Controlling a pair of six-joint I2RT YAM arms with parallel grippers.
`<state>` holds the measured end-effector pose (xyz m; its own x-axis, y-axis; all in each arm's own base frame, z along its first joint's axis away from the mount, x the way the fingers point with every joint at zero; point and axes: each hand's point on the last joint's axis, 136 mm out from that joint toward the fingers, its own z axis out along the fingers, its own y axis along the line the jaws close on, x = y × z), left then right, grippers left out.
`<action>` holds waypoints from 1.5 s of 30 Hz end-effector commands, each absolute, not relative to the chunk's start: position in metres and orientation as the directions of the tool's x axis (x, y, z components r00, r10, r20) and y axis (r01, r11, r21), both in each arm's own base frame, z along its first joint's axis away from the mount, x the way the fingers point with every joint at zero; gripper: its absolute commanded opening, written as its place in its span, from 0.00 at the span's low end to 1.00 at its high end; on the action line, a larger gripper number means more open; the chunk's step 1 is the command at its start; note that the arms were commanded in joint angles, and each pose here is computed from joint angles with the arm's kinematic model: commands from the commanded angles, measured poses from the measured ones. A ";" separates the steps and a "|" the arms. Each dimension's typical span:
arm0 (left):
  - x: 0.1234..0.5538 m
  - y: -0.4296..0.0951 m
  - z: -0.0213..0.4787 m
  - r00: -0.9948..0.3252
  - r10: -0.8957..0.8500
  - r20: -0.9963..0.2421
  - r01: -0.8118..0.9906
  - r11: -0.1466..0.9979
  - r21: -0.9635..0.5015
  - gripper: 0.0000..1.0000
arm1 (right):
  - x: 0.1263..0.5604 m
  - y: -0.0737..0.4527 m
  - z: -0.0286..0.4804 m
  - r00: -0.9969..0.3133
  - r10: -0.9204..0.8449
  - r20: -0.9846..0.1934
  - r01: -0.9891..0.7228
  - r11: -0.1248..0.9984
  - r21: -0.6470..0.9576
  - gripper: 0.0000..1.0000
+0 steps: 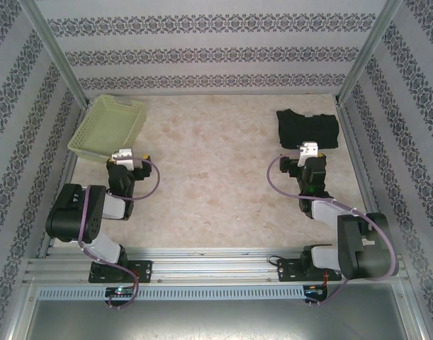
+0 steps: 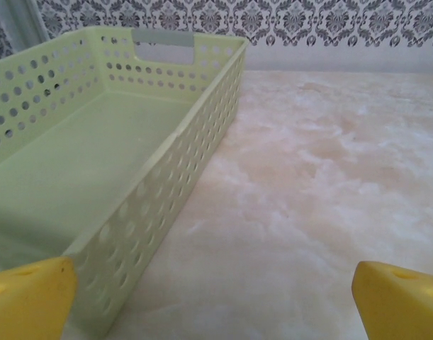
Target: Fold the inside-out t-shirt
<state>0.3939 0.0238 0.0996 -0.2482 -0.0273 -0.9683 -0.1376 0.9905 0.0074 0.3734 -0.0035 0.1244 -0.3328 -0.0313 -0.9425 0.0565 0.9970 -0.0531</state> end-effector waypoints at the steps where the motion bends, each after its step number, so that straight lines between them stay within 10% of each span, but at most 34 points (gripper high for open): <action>1: 0.396 0.025 0.089 -0.317 -0.042 -0.948 -0.132 0.991 0.000 1.00 | 0.376 0.007 0.131 -0.297 -0.009 -0.955 -0.007 1.000 -0.008 0.98; 45: 0.394 0.028 0.090 -0.310 -0.048 -0.950 -0.146 0.989 -0.002 1.00 | 0.396 -0.007 0.105 -0.310 0.027 -0.950 0.077 0.997 0.003 0.98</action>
<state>0.3957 0.0224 0.0883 -0.3124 -0.0304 -0.9495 -0.1306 0.9914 0.0113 0.3946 -0.0055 0.1011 -0.3311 0.0138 -0.9435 0.0626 0.9980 -0.0073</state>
